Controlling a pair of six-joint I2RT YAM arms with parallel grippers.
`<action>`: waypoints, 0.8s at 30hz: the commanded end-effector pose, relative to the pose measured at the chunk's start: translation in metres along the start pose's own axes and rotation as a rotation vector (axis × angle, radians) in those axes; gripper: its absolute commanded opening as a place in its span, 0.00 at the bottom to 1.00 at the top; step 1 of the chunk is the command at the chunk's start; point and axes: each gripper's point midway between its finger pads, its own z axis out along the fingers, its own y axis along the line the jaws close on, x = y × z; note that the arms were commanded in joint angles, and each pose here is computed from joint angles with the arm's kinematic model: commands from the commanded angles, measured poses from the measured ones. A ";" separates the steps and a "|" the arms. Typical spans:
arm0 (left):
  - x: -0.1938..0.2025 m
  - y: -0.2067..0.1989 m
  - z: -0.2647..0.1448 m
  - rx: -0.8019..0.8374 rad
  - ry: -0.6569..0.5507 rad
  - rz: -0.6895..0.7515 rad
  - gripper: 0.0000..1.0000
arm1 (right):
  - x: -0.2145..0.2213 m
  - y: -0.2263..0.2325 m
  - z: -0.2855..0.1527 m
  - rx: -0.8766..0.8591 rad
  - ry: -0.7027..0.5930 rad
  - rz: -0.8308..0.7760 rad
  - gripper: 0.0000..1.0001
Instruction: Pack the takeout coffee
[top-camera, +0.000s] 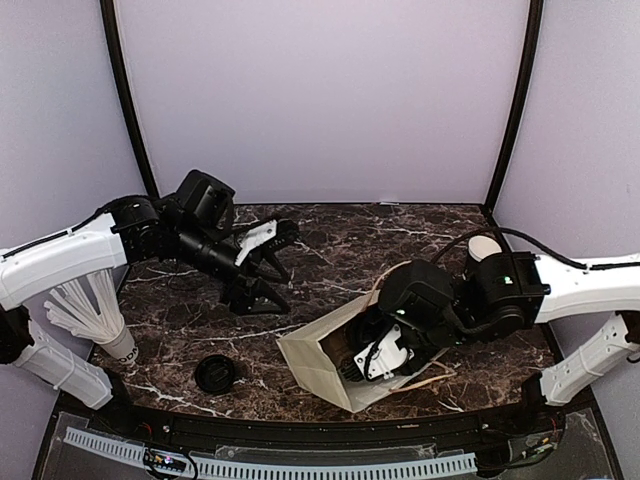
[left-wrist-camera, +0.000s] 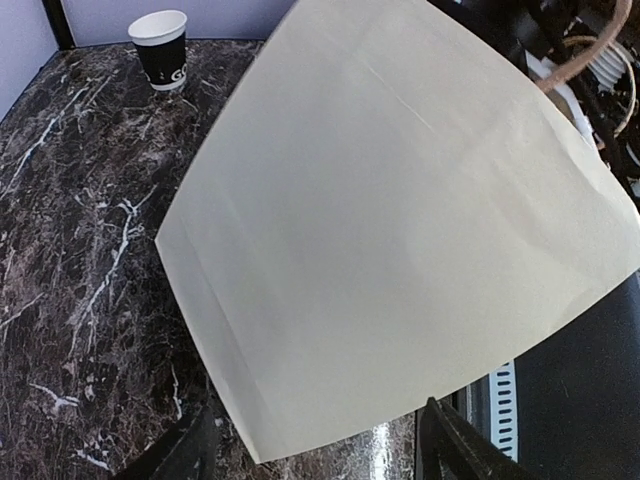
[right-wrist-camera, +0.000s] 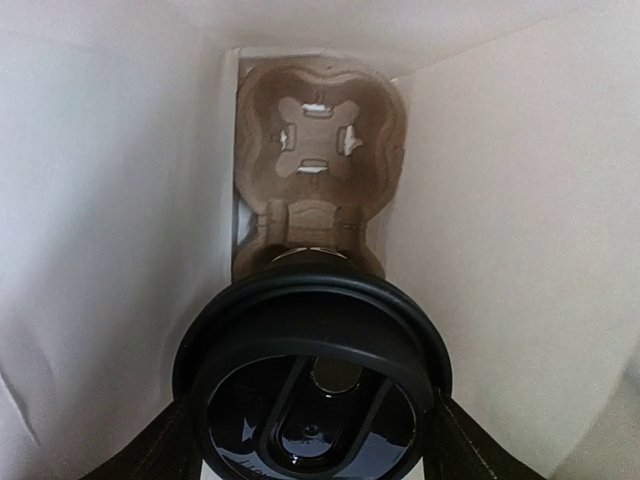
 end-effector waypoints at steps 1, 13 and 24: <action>-0.023 0.013 -0.025 0.049 -0.147 0.018 0.73 | 0.000 0.005 0.002 0.051 -0.030 -0.062 0.05; -0.023 0.149 0.073 -0.044 -0.181 -0.347 0.70 | -0.007 -0.004 0.003 0.081 -0.055 -0.052 0.06; -0.007 0.139 0.132 0.138 -0.193 -0.474 0.69 | -0.004 -0.009 -0.003 0.064 -0.049 -0.012 0.06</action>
